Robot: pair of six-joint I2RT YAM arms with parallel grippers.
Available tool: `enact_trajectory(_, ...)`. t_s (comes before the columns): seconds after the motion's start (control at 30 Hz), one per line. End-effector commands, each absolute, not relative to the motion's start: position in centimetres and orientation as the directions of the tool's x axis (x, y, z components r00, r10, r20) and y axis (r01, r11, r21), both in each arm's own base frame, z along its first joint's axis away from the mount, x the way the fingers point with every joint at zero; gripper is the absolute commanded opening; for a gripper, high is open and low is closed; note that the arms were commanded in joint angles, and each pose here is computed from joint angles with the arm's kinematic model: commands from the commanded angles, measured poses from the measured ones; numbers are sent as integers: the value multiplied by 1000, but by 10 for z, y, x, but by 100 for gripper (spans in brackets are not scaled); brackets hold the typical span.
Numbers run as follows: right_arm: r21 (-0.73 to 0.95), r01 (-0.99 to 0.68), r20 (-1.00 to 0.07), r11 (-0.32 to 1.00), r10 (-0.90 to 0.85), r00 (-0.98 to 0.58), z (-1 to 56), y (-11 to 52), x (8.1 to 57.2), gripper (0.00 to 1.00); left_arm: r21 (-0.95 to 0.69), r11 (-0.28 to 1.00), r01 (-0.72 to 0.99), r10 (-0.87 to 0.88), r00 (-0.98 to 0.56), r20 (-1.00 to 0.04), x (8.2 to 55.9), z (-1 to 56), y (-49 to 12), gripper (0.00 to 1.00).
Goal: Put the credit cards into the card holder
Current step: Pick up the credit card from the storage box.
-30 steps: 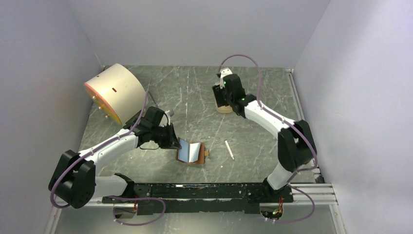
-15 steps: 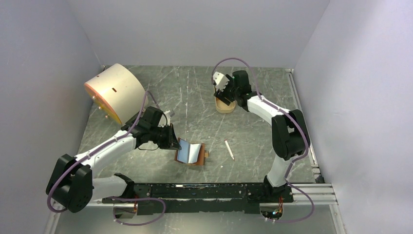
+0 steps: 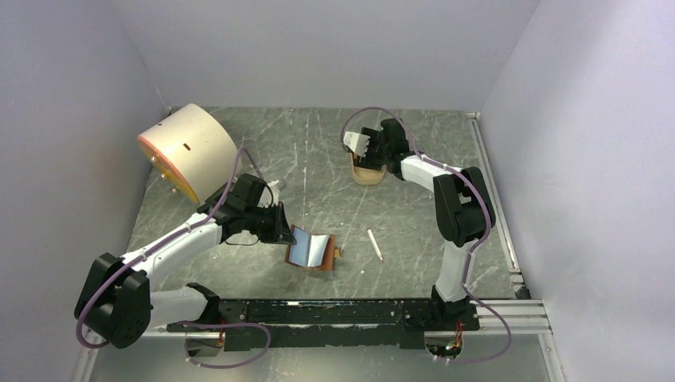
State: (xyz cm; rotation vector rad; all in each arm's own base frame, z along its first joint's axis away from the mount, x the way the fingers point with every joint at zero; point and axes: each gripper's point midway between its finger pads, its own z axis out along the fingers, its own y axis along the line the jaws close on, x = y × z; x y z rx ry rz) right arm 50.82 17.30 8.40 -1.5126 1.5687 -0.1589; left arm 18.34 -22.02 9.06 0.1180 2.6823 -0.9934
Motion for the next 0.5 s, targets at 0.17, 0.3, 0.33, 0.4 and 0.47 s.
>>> enact_trajectory(0.17, -737, -662, -412, 137, -867, 280, 87, 165, 518, 69, -652, 724, 227, 4, -946, -325, 180, 103, -225, 9)
enact_trajectory(0.3, -724, -679, -417, 118, -860, 294, 83, 167, 515, 70, -652, 724, 226, 2, -946, -325, 180, 102, -225, 9)
enact_trajectory(0.33, -727, -677, -415, 118, -860, 296, 83, 166, 515, 70, -653, 723, 224, 1, -946, -323, 180, 102, -225, 9)
enact_trajectory(0.4, -724, -680, -415, 116, -860, 295, 76, 166, 515, 69, -652, 725, 222, 1, -947, -321, 180, 101, -225, 9)
enact_trajectory(0.47, -714, -692, -413, 106, -861, 295, 67, 167, 515, 69, -652, 726, 220, 0, -948, -319, 180, 101, -225, 9)
